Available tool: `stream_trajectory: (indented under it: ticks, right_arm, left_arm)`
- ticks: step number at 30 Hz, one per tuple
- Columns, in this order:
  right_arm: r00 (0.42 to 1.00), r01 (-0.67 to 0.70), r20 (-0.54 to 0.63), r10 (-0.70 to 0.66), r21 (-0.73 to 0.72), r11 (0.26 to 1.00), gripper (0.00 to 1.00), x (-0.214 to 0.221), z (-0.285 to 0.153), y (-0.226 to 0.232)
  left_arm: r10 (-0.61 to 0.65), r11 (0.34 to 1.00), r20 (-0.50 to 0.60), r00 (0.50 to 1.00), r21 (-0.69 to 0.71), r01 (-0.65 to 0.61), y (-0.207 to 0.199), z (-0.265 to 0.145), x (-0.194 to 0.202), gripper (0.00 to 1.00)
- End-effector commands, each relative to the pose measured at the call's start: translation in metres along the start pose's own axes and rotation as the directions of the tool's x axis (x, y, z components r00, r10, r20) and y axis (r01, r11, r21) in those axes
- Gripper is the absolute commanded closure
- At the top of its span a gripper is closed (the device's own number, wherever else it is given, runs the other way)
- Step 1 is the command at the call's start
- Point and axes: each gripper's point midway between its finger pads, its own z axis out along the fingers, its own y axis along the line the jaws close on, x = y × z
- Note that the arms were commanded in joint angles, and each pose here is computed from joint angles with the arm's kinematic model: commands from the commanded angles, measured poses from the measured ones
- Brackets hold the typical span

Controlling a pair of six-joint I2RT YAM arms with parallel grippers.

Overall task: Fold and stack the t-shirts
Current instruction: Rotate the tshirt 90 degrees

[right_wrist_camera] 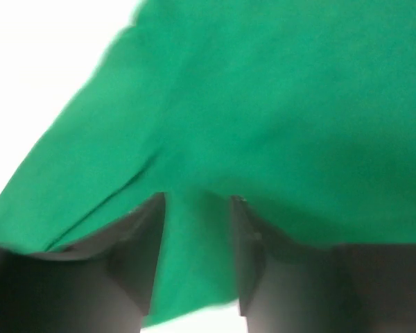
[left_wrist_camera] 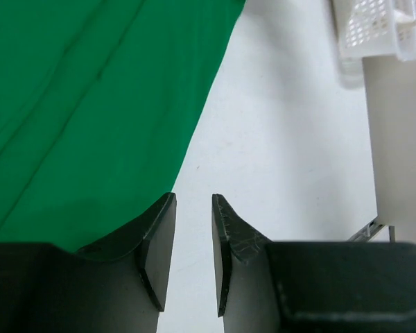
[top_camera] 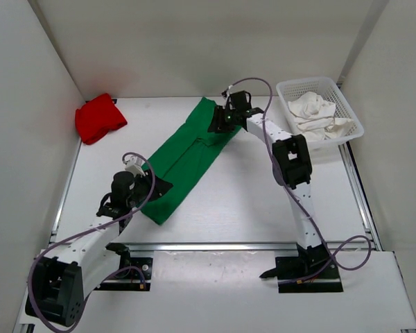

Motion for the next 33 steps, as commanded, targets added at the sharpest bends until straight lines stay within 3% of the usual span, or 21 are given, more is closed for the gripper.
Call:
stream_trajectory:
  ticks: [1, 5, 7, 8, 10, 12, 16, 20, 25, 31, 32, 33]
  right_arm:
    - [0.934, 0.252, 0.279, -0.221, -0.077, 0.965, 0.57, -0.096, -0.115, 0.129]
    - [0.923, 0.318, 0.237, -0.305, -0.02, 0.948, 0.49, -0.058, -0.148, 0.158]
    - [0.949, 0.282, 0.158, -0.271, -0.047, 0.958, 0.52, 0.009, -0.152, 0.15]
    - [0.946, 0.28, 0.19, -0.263, -0.066, 0.958, 0.55, 0.019, -0.15, 0.157]
    - [0.974, 0.201, 0.124, -0.188, -0.097, 0.975, 0.58, 0.093, -0.153, 0.142]
    - [0.979, 0.183, 0.117, -0.164, -0.175, 0.967, 0.6, 0.133, -0.151, 0.156]
    - [0.987, 0.152, -0.011, -0.158, -0.212, 0.965, 0.58, 0.201, -0.136, 0.156]
    - [0.989, 0.086, -0.097, -0.11, -0.226, 0.97, 0.48, 0.232, -0.116, 0.152]
    - [0.99, 0.028, -0.127, -0.053, -0.191, 0.981, 0.46, 0.248, -0.086, 0.147]
    - [0.979, -0.05, -0.202, 0.018, -0.155, 0.987, 0.61, 0.267, -0.044, 0.141]
    - [0.978, -0.058, -0.209, 0.024, -0.157, 0.986, 0.65, 0.27, -0.039, 0.142]
    - [0.976, -0.074, -0.214, 0.038, -0.166, 0.983, 0.75, 0.268, -0.038, 0.144]
  left_arm:
    - [-0.001, 0.999, -0.058, 0.998, -0.035, -0.001, 0.013, -0.001, 0.021, 0.62]
    - [-0.03, 0.999, -0.062, 0.998, -0.022, 0.028, 0.012, 0.0, 0.029, 0.62]
    - [-0.041, 0.998, -0.039, 0.998, -0.042, 0.039, 0.019, -0.003, 0.031, 0.61]
    - [-0.042, 0.998, -0.026, 0.999, -0.048, 0.041, 0.022, -0.006, 0.031, 0.62]
    - [-0.047, 0.998, -0.011, 0.999, -0.043, 0.046, 0.023, -0.009, 0.028, 0.62]
    - [-0.046, 0.998, -0.004, 0.999, -0.049, 0.046, 0.025, -0.012, 0.025, 0.61]
    - [-0.045, 0.998, -0.004, 0.999, -0.037, 0.045, 0.021, -0.014, 0.022, 0.61]
    - [-0.05, 0.998, 0.001, 0.999, -0.028, 0.05, 0.019, -0.016, 0.024, 0.61]
    - [-0.049, 0.998, 0.021, 0.999, -0.027, 0.049, 0.021, -0.021, 0.019, 0.62]
    - [-0.023, 0.999, 0.019, 1.0, -0.041, 0.024, 0.022, -0.023, 0.014, 0.61]
    - [-0.024, 0.999, 0.013, 1.0, -0.042, 0.025, 0.022, -0.023, 0.016, 0.62]
    - [-0.023, 0.999, 0.013, 1.0, -0.039, 0.024, 0.022, -0.024, 0.017, 0.62]
